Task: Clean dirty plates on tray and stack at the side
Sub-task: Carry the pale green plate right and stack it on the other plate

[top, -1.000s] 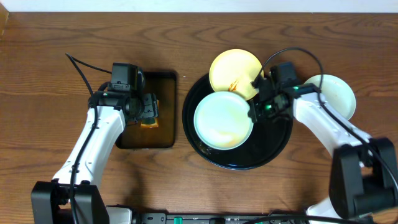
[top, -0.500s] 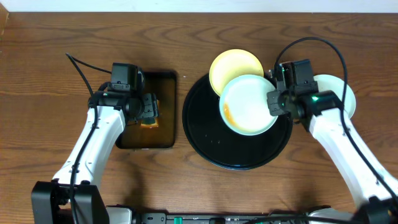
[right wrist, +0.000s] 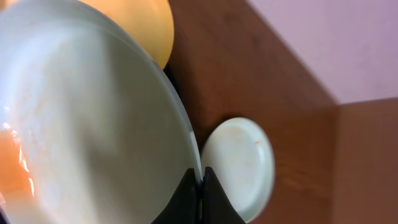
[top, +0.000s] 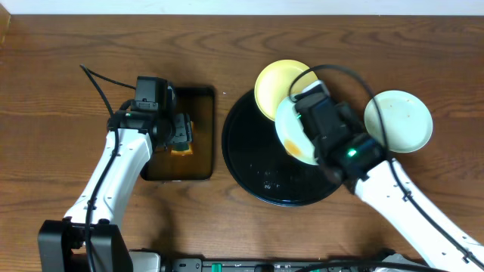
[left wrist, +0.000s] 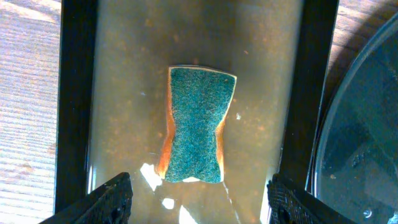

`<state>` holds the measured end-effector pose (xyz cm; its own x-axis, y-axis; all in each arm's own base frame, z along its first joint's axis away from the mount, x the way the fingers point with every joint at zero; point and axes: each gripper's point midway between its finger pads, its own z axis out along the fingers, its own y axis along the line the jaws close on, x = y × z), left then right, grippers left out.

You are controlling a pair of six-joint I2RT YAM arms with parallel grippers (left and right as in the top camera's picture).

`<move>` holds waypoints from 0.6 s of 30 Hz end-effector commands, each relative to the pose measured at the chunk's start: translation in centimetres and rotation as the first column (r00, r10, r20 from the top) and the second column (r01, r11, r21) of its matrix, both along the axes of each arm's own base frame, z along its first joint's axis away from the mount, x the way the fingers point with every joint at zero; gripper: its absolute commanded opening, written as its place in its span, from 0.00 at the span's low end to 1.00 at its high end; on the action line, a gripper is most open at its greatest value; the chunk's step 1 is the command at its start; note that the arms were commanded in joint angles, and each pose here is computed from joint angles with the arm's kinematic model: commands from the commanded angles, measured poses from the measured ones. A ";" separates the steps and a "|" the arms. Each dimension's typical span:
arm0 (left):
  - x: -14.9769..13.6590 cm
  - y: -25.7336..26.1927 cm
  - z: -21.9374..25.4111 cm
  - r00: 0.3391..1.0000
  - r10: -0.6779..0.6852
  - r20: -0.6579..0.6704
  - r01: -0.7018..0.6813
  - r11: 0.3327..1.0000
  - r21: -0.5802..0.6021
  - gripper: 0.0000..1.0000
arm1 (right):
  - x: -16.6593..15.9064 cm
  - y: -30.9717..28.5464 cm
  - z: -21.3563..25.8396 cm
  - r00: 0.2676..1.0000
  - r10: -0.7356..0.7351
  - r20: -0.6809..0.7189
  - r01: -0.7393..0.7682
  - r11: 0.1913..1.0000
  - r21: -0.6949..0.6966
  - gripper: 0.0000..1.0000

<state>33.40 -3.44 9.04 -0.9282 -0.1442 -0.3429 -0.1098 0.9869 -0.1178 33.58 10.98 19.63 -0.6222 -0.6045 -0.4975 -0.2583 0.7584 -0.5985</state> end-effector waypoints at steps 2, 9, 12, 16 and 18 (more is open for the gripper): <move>0.0 -0.1 -0.1 1.000 -0.003 -0.005 0.003 1.000 0.001 0.71 | -0.8 -0.3 4.4 0.981 -0.032 0.190 0.072 0.975 -0.210 0.01; 0.0 -0.1 -0.1 1.000 -0.003 -0.005 0.003 1.000 0.001 0.71 | -1.1 0.1 5.5 0.969 -0.036 0.246 0.096 0.967 -0.236 0.01; 0.0 -0.1 -0.1 1.000 -0.003 -0.005 0.003 1.000 0.001 0.71 | -1.1 0.2 5.6 0.967 -0.037 0.252 0.097 0.969 -0.229 0.01; 0.0 -0.1 -0.1 1.000 -0.003 -0.005 0.003 1.000 0.001 0.71 | -0.3 -1.0 5.6 0.948 -0.138 0.288 0.176 0.978 -0.112 0.01; -0.1 -0.1 -0.1 1.000 -0.003 -0.005 0.003 1.000 0.001 0.71 | 0.3 -1.9 4.7 0.947 -0.188 0.261 0.203 0.979 -0.032 0.01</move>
